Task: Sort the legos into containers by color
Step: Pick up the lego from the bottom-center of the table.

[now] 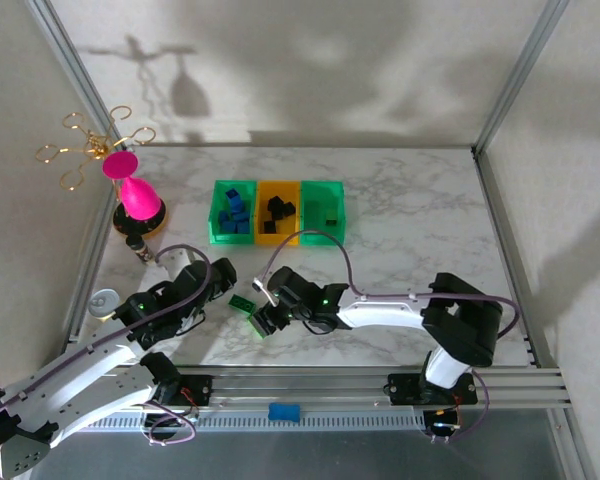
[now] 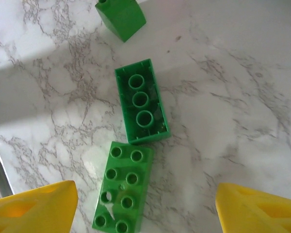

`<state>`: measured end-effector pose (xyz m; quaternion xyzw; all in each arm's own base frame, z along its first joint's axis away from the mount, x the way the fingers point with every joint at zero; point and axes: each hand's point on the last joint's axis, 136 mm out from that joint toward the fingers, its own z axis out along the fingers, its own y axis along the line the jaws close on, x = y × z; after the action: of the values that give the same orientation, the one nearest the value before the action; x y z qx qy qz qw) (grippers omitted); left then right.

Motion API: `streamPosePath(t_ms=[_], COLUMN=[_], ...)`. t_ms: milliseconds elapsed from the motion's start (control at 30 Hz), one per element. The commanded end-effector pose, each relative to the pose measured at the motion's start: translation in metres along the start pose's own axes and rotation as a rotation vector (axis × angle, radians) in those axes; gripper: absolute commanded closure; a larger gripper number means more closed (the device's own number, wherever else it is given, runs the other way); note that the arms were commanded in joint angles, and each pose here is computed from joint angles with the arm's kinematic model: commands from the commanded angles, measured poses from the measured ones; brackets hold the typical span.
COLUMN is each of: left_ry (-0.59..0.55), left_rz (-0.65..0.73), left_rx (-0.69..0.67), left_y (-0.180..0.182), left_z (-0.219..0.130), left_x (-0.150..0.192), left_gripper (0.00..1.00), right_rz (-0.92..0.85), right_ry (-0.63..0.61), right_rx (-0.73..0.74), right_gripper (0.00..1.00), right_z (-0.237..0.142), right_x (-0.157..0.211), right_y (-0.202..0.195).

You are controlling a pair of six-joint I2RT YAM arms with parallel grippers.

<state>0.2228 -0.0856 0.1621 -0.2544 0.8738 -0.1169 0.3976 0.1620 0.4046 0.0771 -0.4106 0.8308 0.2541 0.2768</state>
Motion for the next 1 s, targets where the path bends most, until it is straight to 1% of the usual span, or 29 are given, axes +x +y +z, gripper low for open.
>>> streamPosePath(t_ms=[0,233,467,567,667,733,967], left_ry=[-0.030,-0.060,-0.086,-0.090,-0.093,-0.092,-0.086], left_rz=[-0.016,-0.042,-0.065,-0.076,-0.083,-0.084,-0.082], left_rx=[-0.051,-0.089,-0.129,-0.115,-0.107,-0.105,-0.096], left_y=[0.015,0.025,0.034,0.033,0.032,0.032,0.029], left_z=[-0.002,-0.006,-0.010,-0.010,-0.011,-0.011,-0.011], left_x=[-0.003,-0.009,-0.014,-0.015,-0.016,-0.016,-0.016], left_gripper=[0.01,0.00,0.00,0.00,0.00,0.00,0.00], right_rz=[-0.032,-0.045,-0.060,-0.059,-0.056,-0.041,-0.016], right_ry=[-0.037,-0.003,0.046,0.061,0.072,0.076,0.096], right_rx=[-0.037,-0.026,-0.004,0.016,0.037,0.049,0.061], right_gripper=[0.22,0.18,0.18,0.19,0.21,0.24,0.40], right_z=[0.013,0.040,0.063,0.070,0.075,0.077,0.082], right_x=[-0.022,-0.024,-0.019,-0.018,-0.016,-0.015,-0.013], right_y=[0.015,0.015,0.012,0.009,0.004,-0.001,-0.011])
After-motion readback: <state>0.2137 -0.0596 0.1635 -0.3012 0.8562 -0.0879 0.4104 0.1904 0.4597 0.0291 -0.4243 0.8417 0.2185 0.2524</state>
